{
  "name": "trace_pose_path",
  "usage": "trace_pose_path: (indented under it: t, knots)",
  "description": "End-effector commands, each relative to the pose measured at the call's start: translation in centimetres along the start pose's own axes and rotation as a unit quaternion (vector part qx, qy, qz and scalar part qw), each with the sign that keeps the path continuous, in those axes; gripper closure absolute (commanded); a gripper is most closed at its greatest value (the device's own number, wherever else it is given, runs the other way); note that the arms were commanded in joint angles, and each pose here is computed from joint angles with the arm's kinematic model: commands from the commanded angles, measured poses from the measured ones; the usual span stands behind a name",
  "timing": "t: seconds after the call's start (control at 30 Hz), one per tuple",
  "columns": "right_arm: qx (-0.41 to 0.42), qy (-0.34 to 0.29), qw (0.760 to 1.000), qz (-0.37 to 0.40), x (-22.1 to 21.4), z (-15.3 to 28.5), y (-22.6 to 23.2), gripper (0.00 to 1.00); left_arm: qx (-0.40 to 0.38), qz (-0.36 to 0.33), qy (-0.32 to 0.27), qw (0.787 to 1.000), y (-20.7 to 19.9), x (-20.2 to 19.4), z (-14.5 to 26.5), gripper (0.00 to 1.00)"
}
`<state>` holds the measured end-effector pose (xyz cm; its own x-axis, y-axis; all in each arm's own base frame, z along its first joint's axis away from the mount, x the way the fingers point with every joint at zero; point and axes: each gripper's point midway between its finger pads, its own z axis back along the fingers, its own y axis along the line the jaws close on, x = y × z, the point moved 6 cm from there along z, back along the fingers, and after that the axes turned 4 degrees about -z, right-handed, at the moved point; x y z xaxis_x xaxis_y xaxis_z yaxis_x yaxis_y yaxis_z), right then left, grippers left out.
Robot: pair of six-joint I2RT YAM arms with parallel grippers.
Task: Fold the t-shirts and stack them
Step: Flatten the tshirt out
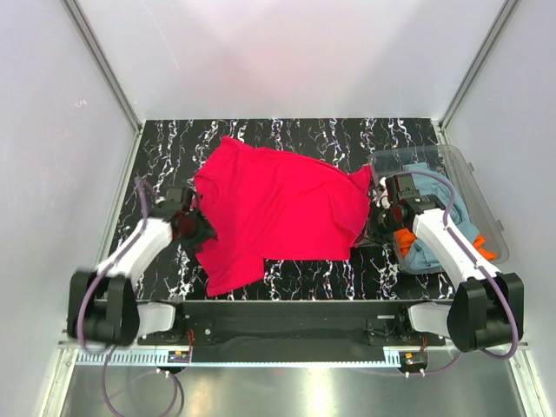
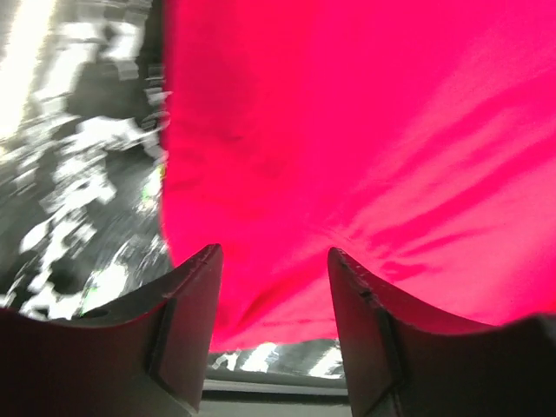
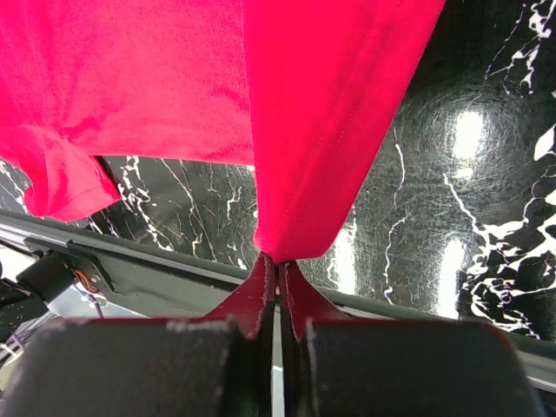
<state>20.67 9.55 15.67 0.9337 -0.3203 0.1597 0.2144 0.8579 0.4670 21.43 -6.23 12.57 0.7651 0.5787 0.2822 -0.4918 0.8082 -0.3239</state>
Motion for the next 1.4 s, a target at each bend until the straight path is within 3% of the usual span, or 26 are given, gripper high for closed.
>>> trace_pose_path:
  t: [0.0, 0.27, 0.47, 0.57, 0.67, 0.87, 1.0, 1.17, 1.37]
  knots:
    - [0.002, -0.019, 1.000, 0.022, 1.2, 0.7, 0.9, 1.00, -0.033, -0.089, 0.010, 0.995, -2.8, 1.5, -3.0, 0.42]
    - [-0.024, -0.023, 0.999, 0.011, 2.5, -0.4, 0.6, 1.00, -0.023, -0.115, 0.043, 0.992, -6.4, 5.4, -9.8, 0.41]
    - [-0.070, -0.023, 0.997, 0.005, 4.5, -2.5, -0.2, 1.00, -0.020, -0.131, 0.021, 0.991, -9.6, 10.6, -13.3, 0.42]
    - [-0.086, -0.026, 0.996, 0.006, 5.5, -2.8, -0.1, 1.00, -0.022, -0.112, 0.003, 0.993, -10.5, 13.2, -11.6, 0.44]
    - [-0.085, -0.028, 0.996, 0.010, 5.9, -2.9, 0.0, 1.00, -0.024, -0.084, -0.036, 0.996, -9.9, 14.2, -7.7, 0.36]
    - [-0.080, -0.016, 0.996, 0.026, 5.2, -2.8, -0.2, 1.00, 0.012, -0.063, -0.062, 0.996, -4.2, 10.7, -2.5, 0.26]
    - [-0.070, -0.002, 0.997, 0.031, 4.5, -2.9, -0.3, 1.00, 0.062, -0.092, -0.140, 0.984, -1.0, 9.9, 1.9, 0.28]
    - [-0.052, 0.000, 0.998, 0.033, 4.0, -2.4, 0.0, 1.00, 0.094, -0.131, -0.086, 0.983, 1.3, 7.4, 2.3, 0.39]
    - [-0.034, -0.005, 0.999, 0.036, 3.6, -1.8, 0.4, 1.00, 0.115, -0.124, -0.003, 0.986, 1.8, 4.2, -1.1, 0.36]
